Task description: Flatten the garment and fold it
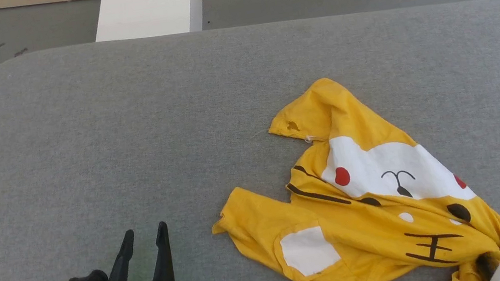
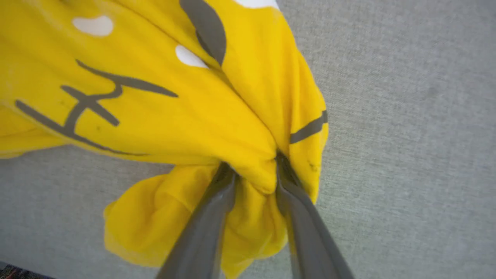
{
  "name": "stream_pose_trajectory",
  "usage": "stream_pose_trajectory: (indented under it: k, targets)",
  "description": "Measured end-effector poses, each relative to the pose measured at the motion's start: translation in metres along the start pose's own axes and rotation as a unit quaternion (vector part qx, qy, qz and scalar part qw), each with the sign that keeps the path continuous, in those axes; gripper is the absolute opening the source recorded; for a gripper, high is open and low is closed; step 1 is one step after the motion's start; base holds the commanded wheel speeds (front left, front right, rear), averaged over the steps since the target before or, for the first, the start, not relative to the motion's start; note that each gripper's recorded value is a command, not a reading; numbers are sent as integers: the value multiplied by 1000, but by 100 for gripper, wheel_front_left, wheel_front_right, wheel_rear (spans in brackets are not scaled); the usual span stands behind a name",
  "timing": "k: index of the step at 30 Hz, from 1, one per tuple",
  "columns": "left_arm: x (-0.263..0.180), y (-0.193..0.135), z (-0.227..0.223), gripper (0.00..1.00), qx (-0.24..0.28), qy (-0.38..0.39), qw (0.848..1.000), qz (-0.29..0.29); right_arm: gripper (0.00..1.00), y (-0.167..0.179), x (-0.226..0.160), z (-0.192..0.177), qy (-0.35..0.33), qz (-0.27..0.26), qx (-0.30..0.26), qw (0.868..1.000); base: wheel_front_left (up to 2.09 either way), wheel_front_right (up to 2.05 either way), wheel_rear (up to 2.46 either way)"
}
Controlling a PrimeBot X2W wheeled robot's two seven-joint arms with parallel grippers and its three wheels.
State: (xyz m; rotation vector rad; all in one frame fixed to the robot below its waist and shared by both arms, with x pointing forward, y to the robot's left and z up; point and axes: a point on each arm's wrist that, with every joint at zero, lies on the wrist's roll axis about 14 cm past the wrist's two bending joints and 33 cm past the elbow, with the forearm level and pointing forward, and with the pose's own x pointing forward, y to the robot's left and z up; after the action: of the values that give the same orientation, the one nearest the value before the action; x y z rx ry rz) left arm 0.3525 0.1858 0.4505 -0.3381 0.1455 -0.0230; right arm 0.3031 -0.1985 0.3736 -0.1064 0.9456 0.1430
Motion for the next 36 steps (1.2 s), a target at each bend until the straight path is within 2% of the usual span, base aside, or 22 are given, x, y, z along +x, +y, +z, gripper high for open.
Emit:
stream_pose_trajectory:
  k: [4,9,13,16,23,30,31,32,33,34,36]
  targets:
    - [1,-3,2,100,1,-3,1000,-6,100,26,-2,20,-33,41,20,998,0,0,0]
    - [-1,-8,4,100,-1,-5,1000,-12,100,56,-24,87,-119,101,4,988,0,0,0]
    - [-3,-8,2,100,-3,-3,1000,-10,100,57,-34,138,-179,103,-41,978,0,0,0]
    - [-5,-5,0,100,-4,1,1000,-5,100,59,-25,158,-187,102,-64,975,0,0,0]
    - [-10,7,-1,100,-5,3,1000,14,100,66,28,148,-103,105,-99,984,0,0,0]
    - [-17,20,-2,100,-3,6,999,34,100,68,75,130,-51,89,-145,984,0,0,0]
    - [-18,21,-3,100,-3,7,999,36,97,70,79,126,-44,91,-146,984,0,0,0]
    - [-19,22,-3,100,-3,8,999,38,44,73,83,123,-40,95,-145,984,0,0,0]
    - [-19,23,-3,100,-3,8,999,40,17,75,86,123,-43,97,-148,983,0,0,0]
    - [-20,23,-3,100,-3,8,999,41,0,77,87,125,-47,99,-151,982,0,0,0]
    - [-21,25,-3,100,-4,7,999,42,0,84,88,131,-62,108,-157,980,0,0,0]
